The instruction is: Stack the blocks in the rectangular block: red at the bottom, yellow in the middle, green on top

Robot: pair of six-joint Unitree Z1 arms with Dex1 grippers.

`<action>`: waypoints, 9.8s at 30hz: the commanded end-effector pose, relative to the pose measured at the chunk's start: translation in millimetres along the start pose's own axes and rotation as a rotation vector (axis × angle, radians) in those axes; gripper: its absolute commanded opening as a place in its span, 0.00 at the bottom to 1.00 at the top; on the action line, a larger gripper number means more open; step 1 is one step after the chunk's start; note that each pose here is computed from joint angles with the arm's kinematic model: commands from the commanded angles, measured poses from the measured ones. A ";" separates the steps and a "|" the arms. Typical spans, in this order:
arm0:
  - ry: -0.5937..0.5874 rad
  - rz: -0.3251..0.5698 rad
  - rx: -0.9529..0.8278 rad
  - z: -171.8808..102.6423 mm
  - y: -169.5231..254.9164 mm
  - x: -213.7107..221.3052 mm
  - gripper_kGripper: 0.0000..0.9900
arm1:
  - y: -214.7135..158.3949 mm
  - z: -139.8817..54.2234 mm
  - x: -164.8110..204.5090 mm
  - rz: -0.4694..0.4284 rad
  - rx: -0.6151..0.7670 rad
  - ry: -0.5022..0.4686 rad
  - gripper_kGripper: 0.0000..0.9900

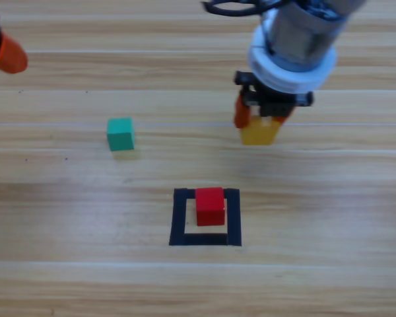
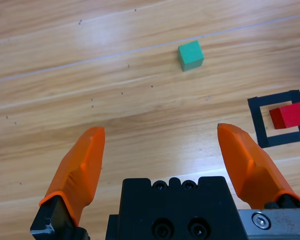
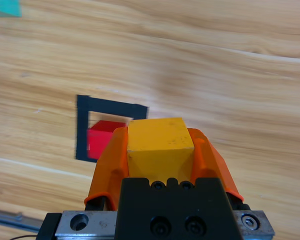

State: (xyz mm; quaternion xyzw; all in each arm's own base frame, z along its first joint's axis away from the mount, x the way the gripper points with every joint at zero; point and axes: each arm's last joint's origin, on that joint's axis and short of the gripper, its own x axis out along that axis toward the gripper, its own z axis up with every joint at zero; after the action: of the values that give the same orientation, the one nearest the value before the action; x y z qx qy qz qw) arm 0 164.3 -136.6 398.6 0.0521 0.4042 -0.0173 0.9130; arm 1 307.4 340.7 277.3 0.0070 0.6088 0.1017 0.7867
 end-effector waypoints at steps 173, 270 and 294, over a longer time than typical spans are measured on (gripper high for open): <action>0.347 -0.243 -0.231 53.6 -47.8 226.9 1.00 | -32.3 -86.0 -81.9 0.114 -0.177 -0.220 1.00; 0.403 -0.307 0.055 89.4 -11.3 111.4 0.00 | -29.2 -83.2 -65.3 0.101 -0.173 -0.184 1.00; 0.630 -0.089 -0.127 41.1 -106.6 127.9 0.00 | -30.0 -84.4 -66.1 0.106 -0.175 -0.181 1.00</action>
State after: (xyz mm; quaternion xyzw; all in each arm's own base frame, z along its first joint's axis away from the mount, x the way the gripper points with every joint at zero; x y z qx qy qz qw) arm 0 268.6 -221.2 337.1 -0.0310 0.6531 -0.0320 0.7560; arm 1 204.1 291.9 332.3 -0.0200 0.5108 0.2051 0.8347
